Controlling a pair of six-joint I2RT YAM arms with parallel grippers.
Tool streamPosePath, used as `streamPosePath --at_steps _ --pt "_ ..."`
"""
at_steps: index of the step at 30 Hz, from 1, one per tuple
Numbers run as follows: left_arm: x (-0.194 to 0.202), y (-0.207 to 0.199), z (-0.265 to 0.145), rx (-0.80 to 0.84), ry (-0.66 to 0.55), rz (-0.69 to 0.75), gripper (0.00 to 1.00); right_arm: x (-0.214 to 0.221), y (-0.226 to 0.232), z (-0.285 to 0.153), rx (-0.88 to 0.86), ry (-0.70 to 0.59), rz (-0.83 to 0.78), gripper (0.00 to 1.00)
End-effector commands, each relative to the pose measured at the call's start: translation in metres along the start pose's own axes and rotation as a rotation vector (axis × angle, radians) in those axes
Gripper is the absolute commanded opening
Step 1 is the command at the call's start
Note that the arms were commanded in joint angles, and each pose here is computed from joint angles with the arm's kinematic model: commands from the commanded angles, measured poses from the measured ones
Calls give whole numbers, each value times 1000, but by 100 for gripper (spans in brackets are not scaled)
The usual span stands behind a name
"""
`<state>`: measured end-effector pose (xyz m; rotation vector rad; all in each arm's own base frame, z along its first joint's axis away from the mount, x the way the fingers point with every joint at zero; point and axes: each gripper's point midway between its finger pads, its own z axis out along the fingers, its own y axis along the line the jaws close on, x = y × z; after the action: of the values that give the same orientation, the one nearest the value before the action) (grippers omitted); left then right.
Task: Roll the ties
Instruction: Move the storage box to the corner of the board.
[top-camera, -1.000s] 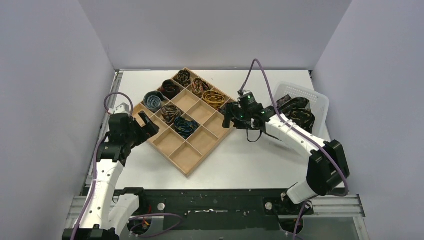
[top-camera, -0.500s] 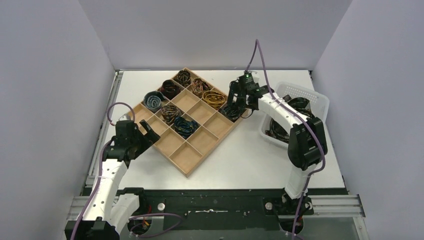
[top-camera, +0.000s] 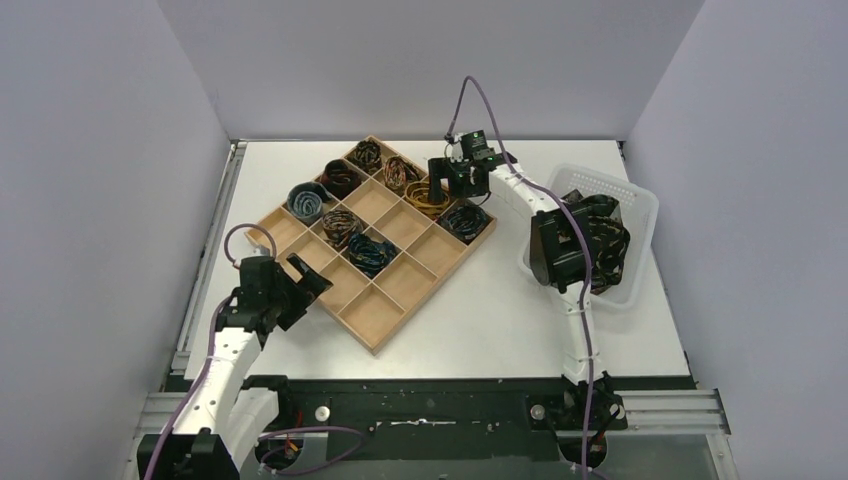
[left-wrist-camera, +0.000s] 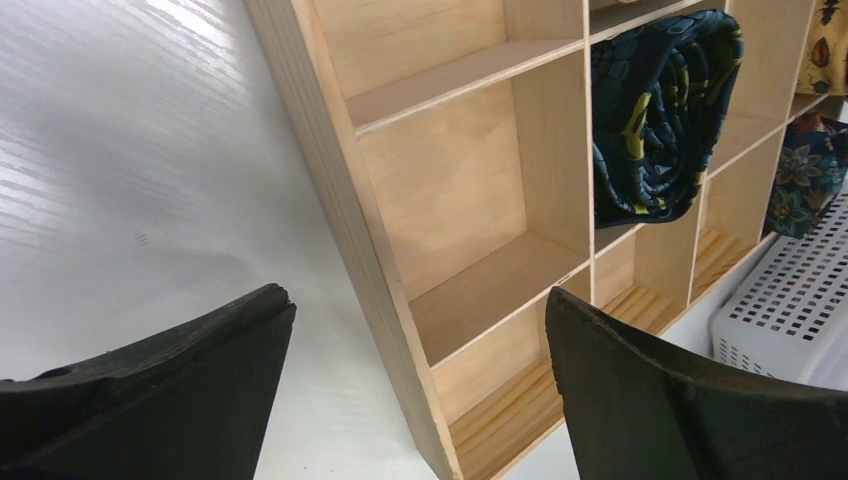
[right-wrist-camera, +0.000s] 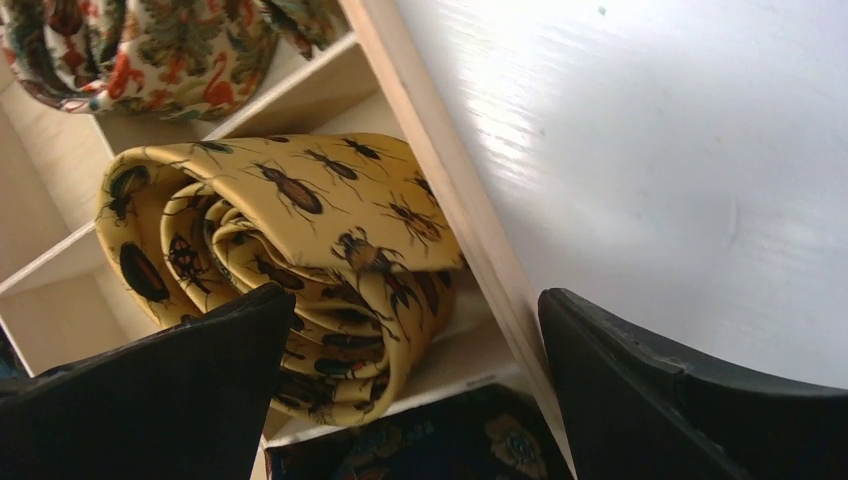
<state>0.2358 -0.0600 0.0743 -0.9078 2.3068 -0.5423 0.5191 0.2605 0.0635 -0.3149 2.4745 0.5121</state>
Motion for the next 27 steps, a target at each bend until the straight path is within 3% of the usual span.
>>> streamPosePath --at_steps 1,4,10,17,22,27 --pt "-9 -21 -2 106 -44 -23 94 -26 55 -11 -241 -47 -149 100" --pt "-6 -21 -3 120 -42 -61 88 -16 82 -2 -329 -17 -190 100" --pt "-1 -14 -8 124 -68 -107 87 5 146 21 -399 18 -319 100" --pt "-2 -6 -17 101 -103 -146 83 -22 165 26 -395 -64 -220 100" --pt "-20 -13 -33 85 -166 -110 89 -91 128 -49 -204 -229 -169 100" --pt "-22 -9 -28 48 -158 -95 90 -89 72 -120 -90 -265 -85 100"
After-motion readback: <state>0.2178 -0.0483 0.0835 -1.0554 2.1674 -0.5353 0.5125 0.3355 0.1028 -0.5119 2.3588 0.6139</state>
